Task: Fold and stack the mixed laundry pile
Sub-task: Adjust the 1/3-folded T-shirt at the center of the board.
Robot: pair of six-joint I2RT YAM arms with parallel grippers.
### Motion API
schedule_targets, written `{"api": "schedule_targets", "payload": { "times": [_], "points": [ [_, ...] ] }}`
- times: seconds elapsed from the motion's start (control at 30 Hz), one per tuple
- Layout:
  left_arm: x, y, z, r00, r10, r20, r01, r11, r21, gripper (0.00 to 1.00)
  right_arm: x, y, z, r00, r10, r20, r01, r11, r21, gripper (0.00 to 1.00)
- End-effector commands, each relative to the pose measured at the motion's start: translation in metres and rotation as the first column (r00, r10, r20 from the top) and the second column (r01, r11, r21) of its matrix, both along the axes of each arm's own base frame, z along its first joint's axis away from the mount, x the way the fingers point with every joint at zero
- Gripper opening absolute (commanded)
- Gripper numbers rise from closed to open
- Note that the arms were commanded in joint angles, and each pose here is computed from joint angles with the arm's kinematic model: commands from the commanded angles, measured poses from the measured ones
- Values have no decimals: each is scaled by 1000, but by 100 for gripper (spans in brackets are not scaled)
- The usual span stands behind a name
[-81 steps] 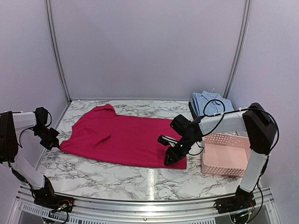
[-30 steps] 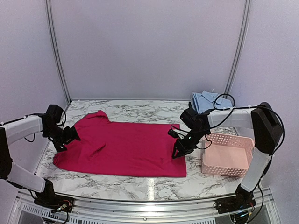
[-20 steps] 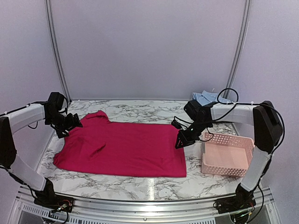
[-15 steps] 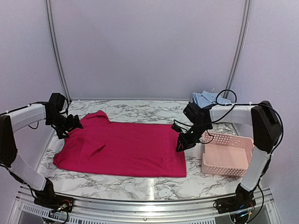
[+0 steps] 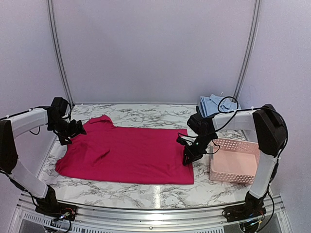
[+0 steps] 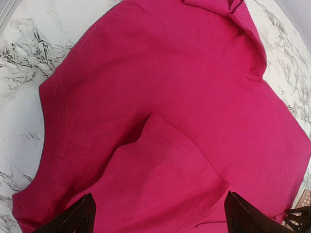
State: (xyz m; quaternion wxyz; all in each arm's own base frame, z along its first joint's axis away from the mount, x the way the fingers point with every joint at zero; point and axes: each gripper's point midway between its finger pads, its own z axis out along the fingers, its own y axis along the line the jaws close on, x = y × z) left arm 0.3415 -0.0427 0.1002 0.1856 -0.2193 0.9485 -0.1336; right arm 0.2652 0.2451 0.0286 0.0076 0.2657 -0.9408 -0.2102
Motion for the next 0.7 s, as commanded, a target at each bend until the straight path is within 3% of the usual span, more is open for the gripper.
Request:
{"api": "schedule_targets", "payload": {
  "times": [0.0,0.13,0.67],
  "points": [
    [-8,2,-6,999,9,-32,-9,1000,6,95,-5,-1,-7,999,29,-12,-30,999,-29,22],
    [-7,4,-7,999,18,-35,-17,1000,15,95,-6,2,0,999,32,-9,-32,999,-21,0],
    [-8,18,-16,996,71,-60,-67,996,67,96,-19,-33,7,998,-57,1,57,996,-70,0]
  ]
}}
